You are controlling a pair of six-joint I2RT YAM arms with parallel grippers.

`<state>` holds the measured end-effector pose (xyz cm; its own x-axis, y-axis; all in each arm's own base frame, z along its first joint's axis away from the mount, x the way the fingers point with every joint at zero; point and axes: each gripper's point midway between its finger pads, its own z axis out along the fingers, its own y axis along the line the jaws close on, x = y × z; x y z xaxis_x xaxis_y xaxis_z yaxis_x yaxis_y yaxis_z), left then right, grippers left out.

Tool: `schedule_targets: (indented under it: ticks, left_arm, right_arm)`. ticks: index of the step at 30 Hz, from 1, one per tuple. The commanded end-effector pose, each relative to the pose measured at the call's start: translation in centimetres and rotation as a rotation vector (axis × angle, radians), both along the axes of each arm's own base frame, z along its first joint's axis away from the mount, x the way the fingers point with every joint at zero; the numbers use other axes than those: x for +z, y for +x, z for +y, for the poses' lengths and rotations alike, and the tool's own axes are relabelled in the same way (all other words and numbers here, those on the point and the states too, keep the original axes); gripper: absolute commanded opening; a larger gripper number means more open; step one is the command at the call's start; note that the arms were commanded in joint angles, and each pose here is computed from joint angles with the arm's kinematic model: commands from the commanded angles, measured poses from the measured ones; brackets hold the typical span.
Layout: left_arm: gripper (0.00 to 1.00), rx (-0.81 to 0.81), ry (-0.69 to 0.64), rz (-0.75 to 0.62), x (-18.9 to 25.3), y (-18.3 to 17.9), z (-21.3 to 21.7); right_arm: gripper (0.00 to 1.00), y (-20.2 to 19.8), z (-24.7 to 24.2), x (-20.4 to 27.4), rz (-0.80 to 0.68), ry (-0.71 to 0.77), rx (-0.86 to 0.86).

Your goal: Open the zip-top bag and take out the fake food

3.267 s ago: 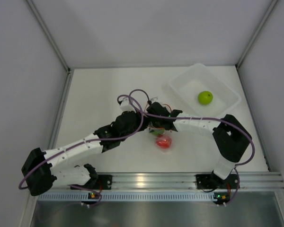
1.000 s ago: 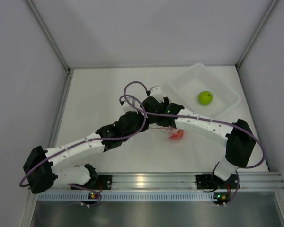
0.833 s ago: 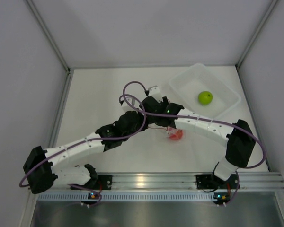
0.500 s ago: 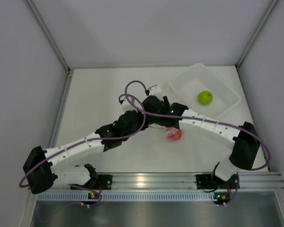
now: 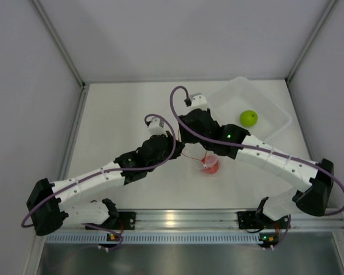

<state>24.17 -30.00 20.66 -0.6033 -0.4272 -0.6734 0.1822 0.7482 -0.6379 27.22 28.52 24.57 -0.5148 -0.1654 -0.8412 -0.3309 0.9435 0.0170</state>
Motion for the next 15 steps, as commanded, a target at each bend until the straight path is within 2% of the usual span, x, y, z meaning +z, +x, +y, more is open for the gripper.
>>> schedule_targets:
  ticks: [1, 15]
  left_arm:
    - [0.0, -0.005, -0.037, -0.021, 1.4, 0.1, -0.5]
    - [0.0, 0.046, -0.029, -0.023, 1.0, 0.8, 0.0]
  right_arm:
    - [0.19, -0.4, 1.1, 3.9, -0.065, 0.144, 0.043]
    - [0.19, -3.5, 1.8, 8.5, -0.073, 0.327, 0.197]
